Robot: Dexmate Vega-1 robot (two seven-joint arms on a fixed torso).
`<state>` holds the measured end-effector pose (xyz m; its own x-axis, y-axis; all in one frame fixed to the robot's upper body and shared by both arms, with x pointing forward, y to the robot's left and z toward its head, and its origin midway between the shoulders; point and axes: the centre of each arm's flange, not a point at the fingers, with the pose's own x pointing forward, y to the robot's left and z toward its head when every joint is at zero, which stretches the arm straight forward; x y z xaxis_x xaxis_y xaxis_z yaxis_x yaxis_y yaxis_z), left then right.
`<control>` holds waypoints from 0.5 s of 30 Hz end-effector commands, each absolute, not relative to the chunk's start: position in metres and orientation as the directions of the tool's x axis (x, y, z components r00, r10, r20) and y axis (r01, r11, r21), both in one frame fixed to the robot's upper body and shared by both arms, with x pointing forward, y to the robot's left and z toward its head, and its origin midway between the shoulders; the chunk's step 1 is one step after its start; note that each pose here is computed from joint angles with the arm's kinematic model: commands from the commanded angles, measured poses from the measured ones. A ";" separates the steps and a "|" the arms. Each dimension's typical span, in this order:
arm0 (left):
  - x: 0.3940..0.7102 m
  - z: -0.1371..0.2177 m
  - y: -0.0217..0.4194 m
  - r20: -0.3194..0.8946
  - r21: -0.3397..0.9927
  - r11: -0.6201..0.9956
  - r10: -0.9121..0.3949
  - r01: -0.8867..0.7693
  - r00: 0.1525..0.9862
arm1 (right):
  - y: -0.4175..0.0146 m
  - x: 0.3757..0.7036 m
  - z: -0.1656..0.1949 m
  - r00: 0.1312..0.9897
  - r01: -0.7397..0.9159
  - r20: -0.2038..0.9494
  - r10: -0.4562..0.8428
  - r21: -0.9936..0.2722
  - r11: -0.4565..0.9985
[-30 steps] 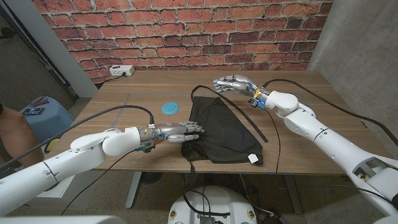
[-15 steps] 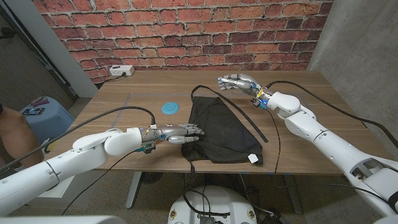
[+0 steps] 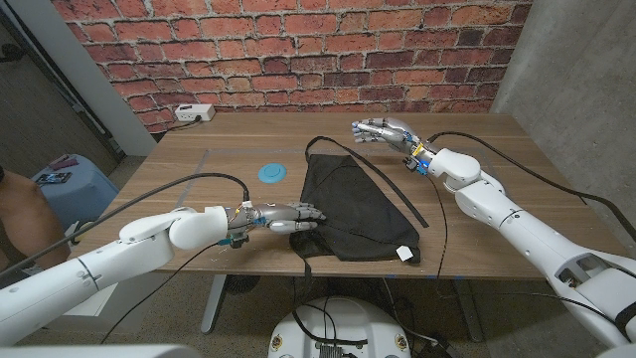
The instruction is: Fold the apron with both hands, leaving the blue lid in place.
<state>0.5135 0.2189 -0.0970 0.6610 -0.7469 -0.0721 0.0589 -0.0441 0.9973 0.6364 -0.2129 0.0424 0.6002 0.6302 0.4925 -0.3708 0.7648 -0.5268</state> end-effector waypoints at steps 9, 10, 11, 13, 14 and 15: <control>0.518 -0.098 0.222 -0.078 0.997 -0.044 -0.751 0.068 0.655 | -0.225 0.648 0.035 0.631 -0.364 0.521 0.574 -0.455 0.813; 0.519 -0.097 0.222 -0.077 0.997 -0.043 -0.752 0.067 0.655 | -0.225 0.648 0.035 0.628 -0.362 0.523 0.576 -0.458 0.812; 0.519 -0.096 0.223 -0.077 0.997 -0.044 -0.752 0.067 0.655 | -0.226 0.649 0.035 0.627 -0.361 0.524 0.576 -0.460 0.811; 0.519 -0.094 0.223 -0.076 0.997 -0.043 -0.753 0.066 0.653 | -0.227 0.650 0.036 0.635 -0.358 0.526 0.566 -0.449 0.819; 0.519 -0.092 0.223 -0.072 0.997 -0.040 -0.755 0.064 0.652 | -0.228 0.651 0.036 0.636 -0.357 0.526 0.565 -0.449 0.819; 0.519 -0.091 0.224 -0.071 0.997 -0.039 -0.756 0.064 0.650 | -0.229 0.652 0.036 0.638 -0.355 0.527 0.562 -0.446 0.822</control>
<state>0.5175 0.2212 -0.0982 0.6573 -0.7494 -0.0798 0.0688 -0.0458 0.9966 0.6449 -0.2221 0.0356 0.6231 0.5886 0.5151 -0.3685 0.8018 -0.4704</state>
